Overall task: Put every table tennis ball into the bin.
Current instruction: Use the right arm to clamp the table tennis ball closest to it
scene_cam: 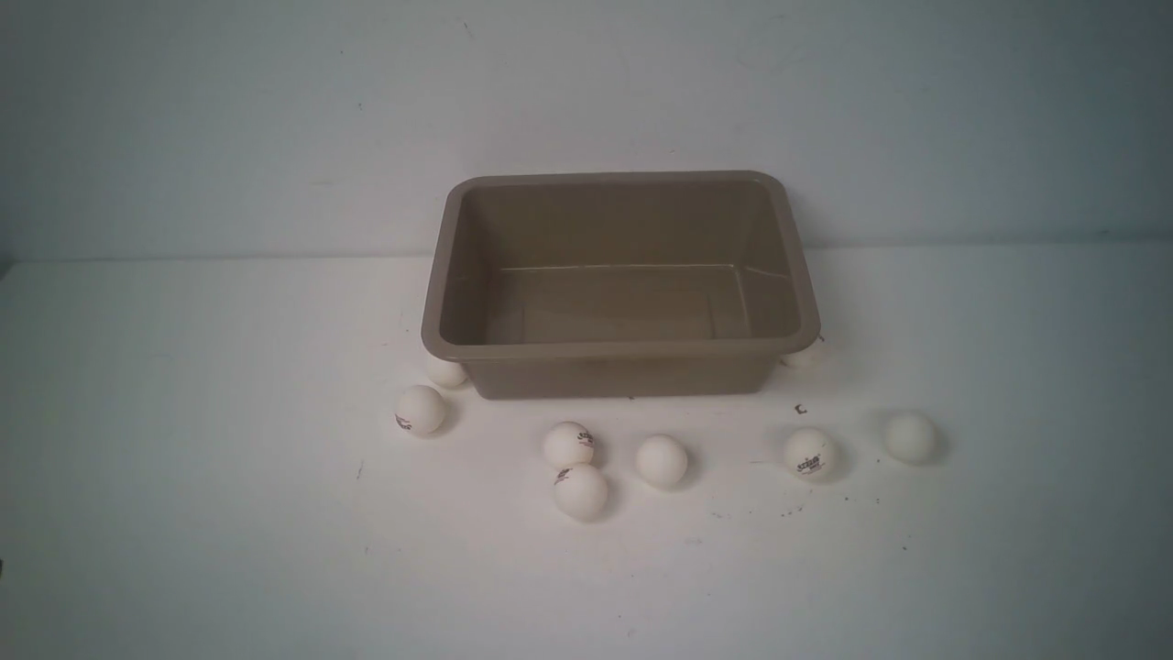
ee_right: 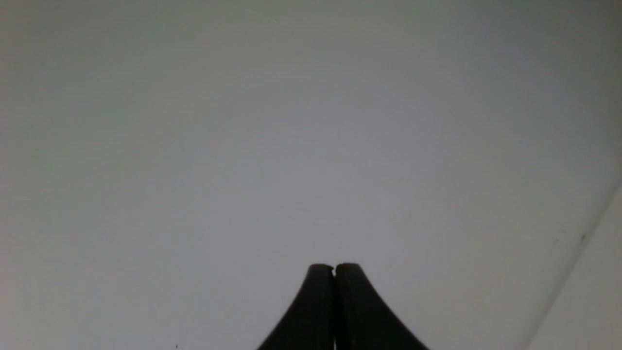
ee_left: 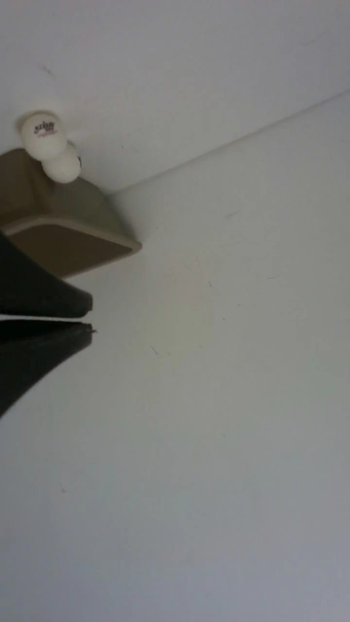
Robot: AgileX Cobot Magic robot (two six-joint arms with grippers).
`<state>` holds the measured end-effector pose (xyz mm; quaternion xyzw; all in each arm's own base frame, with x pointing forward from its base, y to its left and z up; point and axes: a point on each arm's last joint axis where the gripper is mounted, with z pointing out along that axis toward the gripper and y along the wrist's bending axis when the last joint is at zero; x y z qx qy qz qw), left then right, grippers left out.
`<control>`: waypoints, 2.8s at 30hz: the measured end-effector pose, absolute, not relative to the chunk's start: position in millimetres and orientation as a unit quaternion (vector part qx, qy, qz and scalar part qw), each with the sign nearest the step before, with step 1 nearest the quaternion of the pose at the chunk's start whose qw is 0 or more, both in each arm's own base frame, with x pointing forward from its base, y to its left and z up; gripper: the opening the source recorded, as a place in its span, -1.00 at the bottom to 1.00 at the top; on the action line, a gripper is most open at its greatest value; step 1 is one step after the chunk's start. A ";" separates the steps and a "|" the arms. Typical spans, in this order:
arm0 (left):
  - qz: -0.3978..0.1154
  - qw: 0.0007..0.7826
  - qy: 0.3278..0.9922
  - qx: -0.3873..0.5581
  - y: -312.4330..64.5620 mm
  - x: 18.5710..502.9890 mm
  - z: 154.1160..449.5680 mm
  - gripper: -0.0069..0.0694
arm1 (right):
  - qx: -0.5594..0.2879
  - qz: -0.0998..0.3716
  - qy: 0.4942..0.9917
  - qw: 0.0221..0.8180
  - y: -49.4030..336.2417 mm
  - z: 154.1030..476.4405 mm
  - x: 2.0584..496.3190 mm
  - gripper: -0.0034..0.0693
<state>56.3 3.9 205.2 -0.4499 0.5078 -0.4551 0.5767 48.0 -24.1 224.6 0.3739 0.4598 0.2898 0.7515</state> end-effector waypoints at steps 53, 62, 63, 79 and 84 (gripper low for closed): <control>-0.152 0.387 0.898 0.143 -28.9 218.1 269.3 -0.80 | -0.214 -0.034 0.970 0.106 116.3 224.4 418.4 0.32; -0.144 0.384 0.900 0.150 -28.1 217.7 268.5 -0.80 | -0.195 -0.023 0.976 0.094 107.9 227.2 412.1 0.34; -0.143 0.384 0.900 0.151 -28.0 217.7 268.4 -0.80 | -0.195 -0.021 0.976 0.089 107.3 226.0 408.7 0.34; -0.143 0.384 0.900 0.151 -28.0 217.7 268.3 -0.80 | -0.193 -0.012 0.977 0.088 99.4 209.8 373.6 0.34; -0.143 0.384 0.900 0.151 -28.0 217.7 268.3 -0.80 | -0.202 -0.028 0.973 0.105 97.3 210.6 377.2 0.34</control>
